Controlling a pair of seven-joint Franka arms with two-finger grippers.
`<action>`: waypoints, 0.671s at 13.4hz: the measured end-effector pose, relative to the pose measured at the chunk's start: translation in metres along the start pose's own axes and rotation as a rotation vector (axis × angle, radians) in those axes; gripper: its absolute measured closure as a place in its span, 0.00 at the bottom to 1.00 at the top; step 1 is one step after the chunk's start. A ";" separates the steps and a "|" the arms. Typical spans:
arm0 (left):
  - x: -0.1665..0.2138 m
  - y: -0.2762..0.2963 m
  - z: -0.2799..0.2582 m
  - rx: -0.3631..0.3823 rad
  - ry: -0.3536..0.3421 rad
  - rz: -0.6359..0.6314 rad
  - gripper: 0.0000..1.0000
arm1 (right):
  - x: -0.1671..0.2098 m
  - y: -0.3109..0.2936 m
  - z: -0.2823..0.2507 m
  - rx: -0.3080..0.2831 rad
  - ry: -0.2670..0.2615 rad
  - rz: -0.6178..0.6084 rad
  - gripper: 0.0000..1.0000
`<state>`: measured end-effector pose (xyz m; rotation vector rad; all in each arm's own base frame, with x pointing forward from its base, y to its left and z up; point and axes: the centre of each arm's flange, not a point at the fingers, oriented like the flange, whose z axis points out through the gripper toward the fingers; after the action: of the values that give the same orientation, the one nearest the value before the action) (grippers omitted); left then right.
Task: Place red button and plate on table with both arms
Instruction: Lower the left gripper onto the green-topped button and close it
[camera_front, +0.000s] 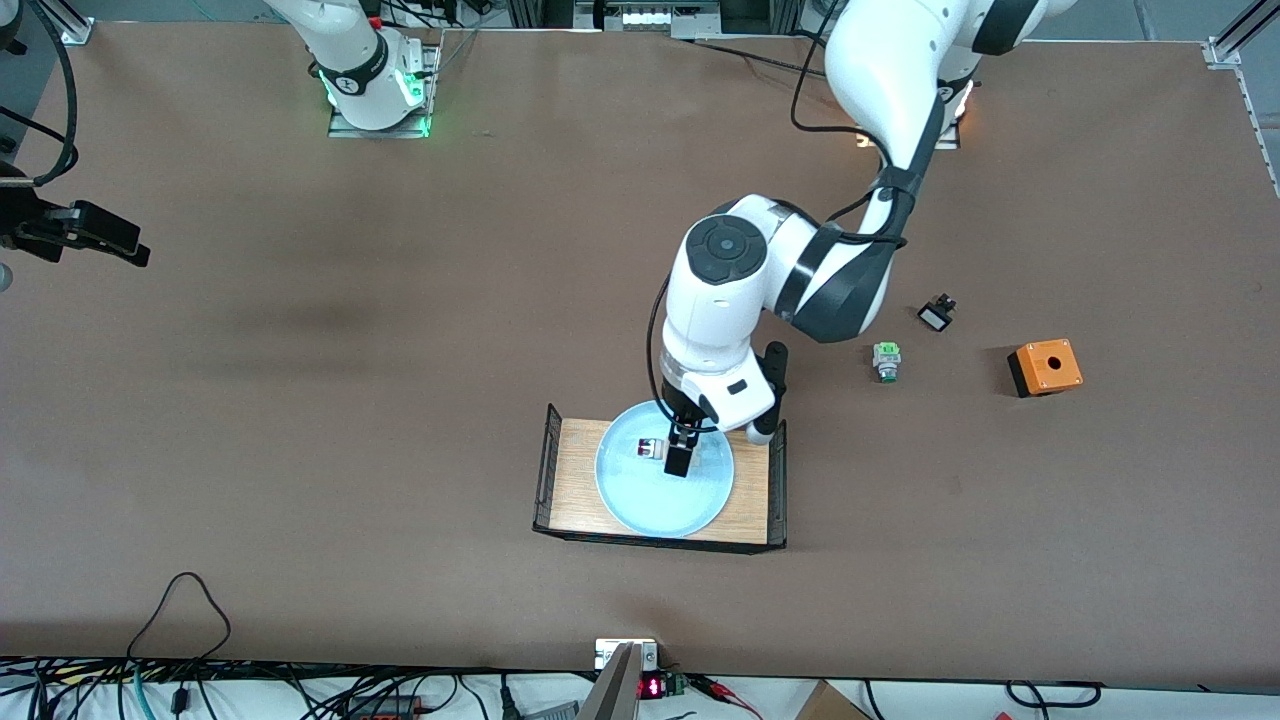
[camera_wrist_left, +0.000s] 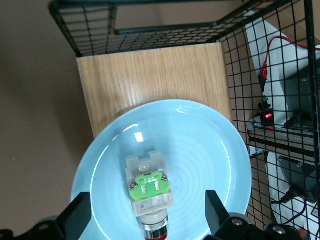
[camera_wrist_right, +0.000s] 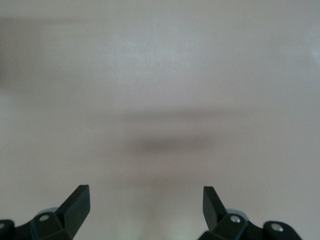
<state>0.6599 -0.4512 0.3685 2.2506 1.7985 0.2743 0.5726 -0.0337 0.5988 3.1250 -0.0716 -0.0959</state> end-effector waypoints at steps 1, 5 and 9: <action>-0.003 0.001 0.001 -0.013 0.004 0.005 0.00 | 0.000 0.000 0.000 0.000 0.000 0.000 0.00; -0.002 0.006 0.006 -0.036 0.019 0.013 0.00 | 0.000 0.000 0.000 0.000 0.000 0.000 0.00; -0.008 0.000 0.018 -0.030 0.043 0.039 0.00 | 0.000 0.000 0.000 0.000 0.000 0.000 0.00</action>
<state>0.6633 -0.4602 0.3513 2.2780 1.7607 0.3580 0.5726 -0.0338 0.5988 3.1250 -0.0719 -0.0960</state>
